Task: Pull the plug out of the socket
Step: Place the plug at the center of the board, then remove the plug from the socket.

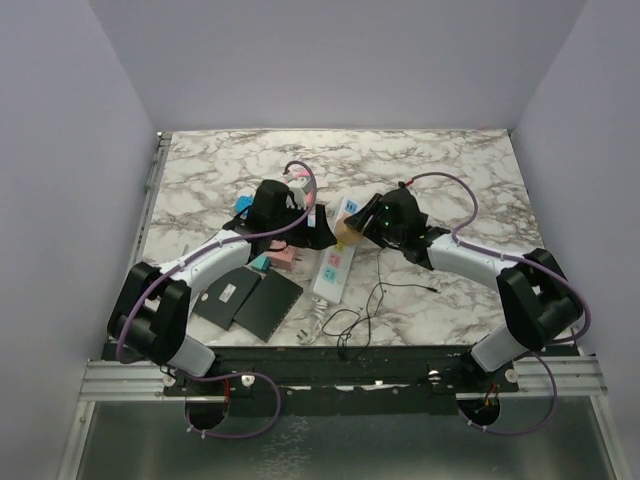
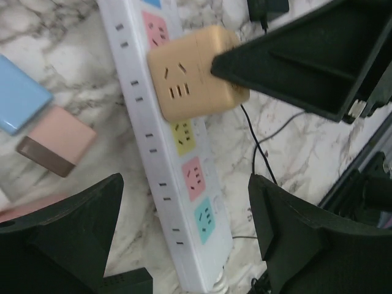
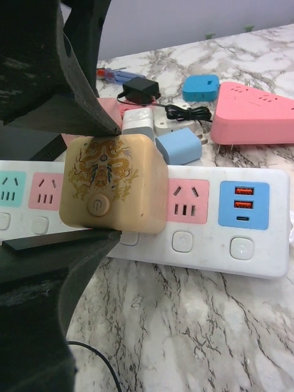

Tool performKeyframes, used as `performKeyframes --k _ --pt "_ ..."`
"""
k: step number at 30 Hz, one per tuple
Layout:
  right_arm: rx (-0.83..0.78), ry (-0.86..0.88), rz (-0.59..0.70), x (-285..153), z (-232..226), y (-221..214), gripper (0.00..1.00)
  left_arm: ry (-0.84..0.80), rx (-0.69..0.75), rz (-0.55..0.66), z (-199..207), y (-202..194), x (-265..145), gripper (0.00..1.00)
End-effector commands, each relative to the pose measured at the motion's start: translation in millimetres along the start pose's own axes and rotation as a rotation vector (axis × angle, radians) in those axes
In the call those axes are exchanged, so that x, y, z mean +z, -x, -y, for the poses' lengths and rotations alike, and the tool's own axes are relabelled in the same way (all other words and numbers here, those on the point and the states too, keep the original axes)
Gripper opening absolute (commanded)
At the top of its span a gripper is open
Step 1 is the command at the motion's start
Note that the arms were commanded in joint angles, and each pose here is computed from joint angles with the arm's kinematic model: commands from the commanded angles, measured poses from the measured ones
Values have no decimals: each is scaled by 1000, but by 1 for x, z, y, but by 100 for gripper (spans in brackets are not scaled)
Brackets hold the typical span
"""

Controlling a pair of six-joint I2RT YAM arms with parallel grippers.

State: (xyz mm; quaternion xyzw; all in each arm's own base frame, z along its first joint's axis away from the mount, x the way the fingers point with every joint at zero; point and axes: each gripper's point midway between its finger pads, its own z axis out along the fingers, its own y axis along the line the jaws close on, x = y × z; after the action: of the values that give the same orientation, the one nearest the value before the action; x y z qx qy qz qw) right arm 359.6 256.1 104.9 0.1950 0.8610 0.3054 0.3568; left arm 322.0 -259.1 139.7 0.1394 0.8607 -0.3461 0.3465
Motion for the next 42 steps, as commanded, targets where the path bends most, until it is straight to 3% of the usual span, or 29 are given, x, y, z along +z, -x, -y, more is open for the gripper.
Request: performKeyframes --k 1,15,23,35,37,42 --pt "-23 -73 -17 -5 26 -7 0 -133 -39 -109 20 -36 4 86" --pt "-27 -85 -3 -9 30 -3 0 -95 -179 -218 2 -75 25 79" --pt "-22 -88 -1 -10 32 -3 0 -85 -228 -258 -3 -87 31 63" --pt "-19 -77 3 -9 29 -2 0 -194 -301 -263 11 -91 38 52" --pt "-21 -77 3 -9 29 -2 0 -207 -305 -256 13 -89 38 47" --pt "-54 -83 1 -10 30 -1 2 -213 -298 -248 15 -87 38 23"
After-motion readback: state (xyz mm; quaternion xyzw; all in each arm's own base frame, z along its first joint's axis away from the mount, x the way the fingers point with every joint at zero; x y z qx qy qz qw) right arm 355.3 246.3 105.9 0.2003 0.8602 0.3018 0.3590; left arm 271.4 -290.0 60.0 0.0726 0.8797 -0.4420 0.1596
